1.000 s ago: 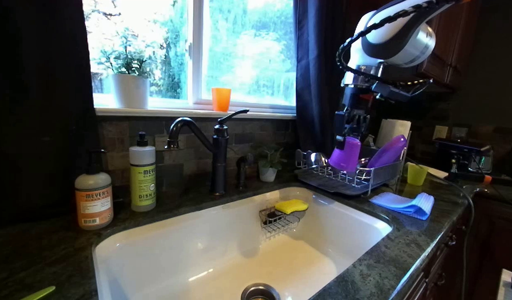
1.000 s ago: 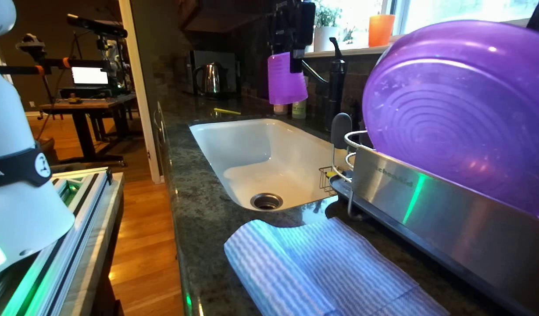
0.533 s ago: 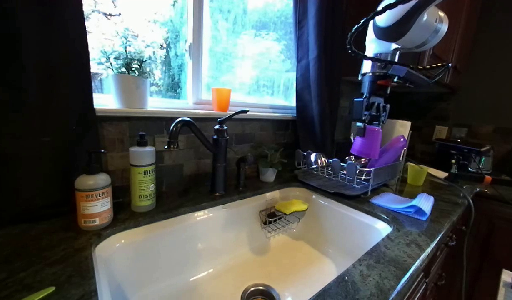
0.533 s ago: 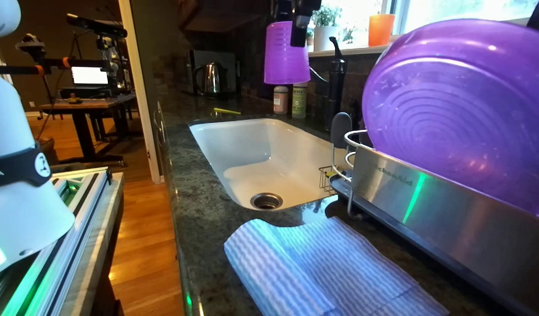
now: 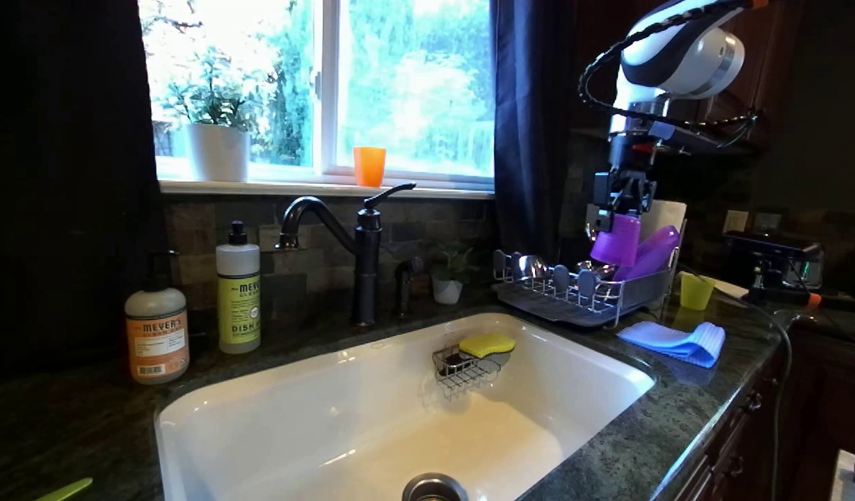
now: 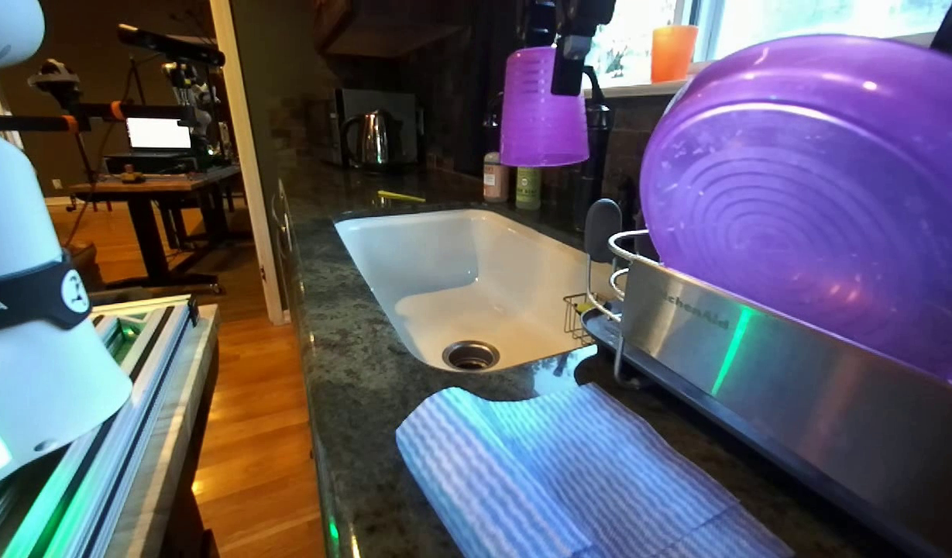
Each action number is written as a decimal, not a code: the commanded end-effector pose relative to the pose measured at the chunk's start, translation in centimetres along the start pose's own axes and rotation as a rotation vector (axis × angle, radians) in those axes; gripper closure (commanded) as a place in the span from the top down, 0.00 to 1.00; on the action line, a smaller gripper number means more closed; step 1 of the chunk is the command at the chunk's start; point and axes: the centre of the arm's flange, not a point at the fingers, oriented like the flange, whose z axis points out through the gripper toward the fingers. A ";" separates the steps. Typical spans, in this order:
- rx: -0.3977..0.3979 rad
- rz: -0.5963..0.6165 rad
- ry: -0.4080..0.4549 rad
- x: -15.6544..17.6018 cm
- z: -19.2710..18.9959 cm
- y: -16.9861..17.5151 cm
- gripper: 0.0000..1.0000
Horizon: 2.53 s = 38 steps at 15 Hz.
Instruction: Put the purple cup on the drying rack
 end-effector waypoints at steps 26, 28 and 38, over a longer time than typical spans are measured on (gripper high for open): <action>-0.037 -0.126 -0.091 7.5 5.8 -2.1 0.45; -0.041 -0.120 -0.102 7.4 6.3 -1.8 0.45; -0.066 -0.113 -0.177 7.0 8.4 -1.2 1.00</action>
